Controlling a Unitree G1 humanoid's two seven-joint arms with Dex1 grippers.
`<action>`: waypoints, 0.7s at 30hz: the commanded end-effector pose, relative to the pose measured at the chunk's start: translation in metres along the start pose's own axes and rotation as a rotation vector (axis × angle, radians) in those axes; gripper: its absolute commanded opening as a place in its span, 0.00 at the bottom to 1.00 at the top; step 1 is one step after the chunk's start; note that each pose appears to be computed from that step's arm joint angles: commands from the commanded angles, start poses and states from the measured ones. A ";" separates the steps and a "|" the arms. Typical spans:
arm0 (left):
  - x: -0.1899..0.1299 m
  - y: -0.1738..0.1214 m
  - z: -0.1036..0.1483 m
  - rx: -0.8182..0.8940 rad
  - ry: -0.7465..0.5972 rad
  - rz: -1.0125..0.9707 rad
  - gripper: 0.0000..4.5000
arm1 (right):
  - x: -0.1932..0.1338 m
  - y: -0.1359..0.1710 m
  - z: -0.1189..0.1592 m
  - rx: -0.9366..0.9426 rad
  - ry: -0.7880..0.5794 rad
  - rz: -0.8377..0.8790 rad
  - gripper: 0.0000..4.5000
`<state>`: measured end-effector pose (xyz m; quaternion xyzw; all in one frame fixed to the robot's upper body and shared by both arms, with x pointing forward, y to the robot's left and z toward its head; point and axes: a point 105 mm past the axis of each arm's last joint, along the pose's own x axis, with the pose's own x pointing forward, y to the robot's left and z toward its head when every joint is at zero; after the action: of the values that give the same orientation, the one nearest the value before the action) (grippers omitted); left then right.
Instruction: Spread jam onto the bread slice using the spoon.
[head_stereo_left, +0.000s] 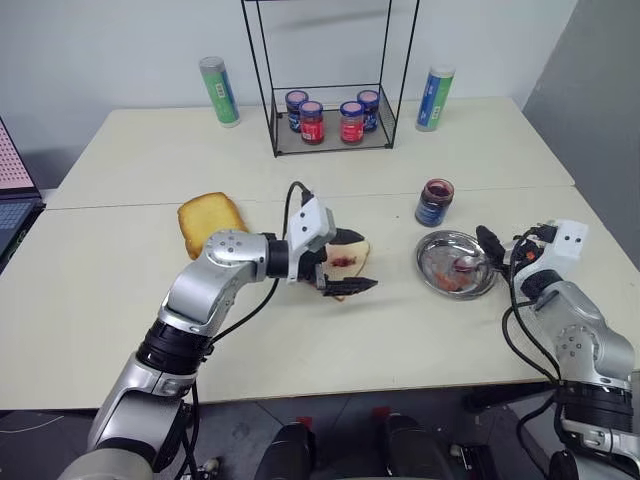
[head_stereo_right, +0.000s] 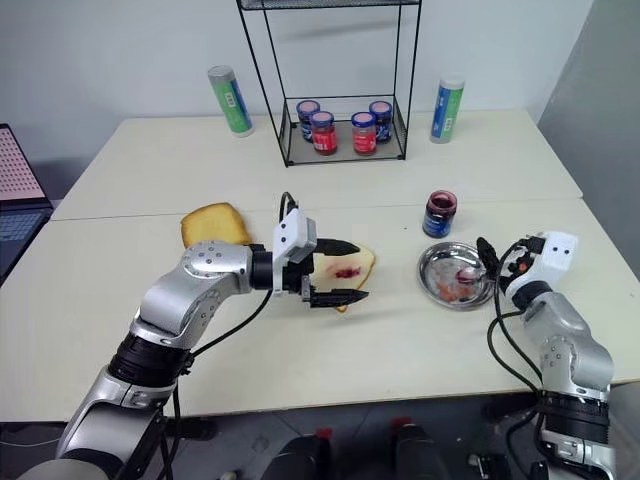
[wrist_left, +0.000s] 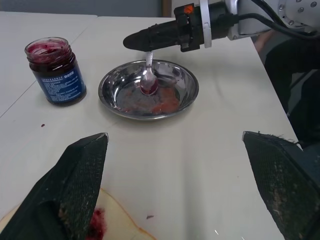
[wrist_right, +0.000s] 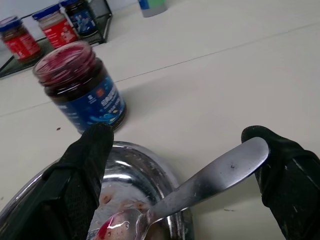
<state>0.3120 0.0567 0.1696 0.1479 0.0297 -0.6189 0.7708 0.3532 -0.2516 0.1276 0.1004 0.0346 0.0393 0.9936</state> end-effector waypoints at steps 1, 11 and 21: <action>-0.006 -0.002 0.013 0.047 -0.032 0.012 1.00 | -0.003 0.009 0.017 -0.093 -0.057 0.043 0.99; -0.010 -0.005 0.010 0.052 -0.030 0.029 1.00 | -0.007 0.012 0.000 -0.238 0.026 0.079 0.99; -0.011 -0.001 0.011 0.060 -0.037 0.064 1.00 | -0.010 0.005 0.008 -0.464 0.057 0.074 0.99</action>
<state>0.3073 0.0627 0.1680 0.1504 0.0234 -0.6053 0.7813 0.3431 -0.2506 0.1175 -0.1038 0.0824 0.0820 0.9878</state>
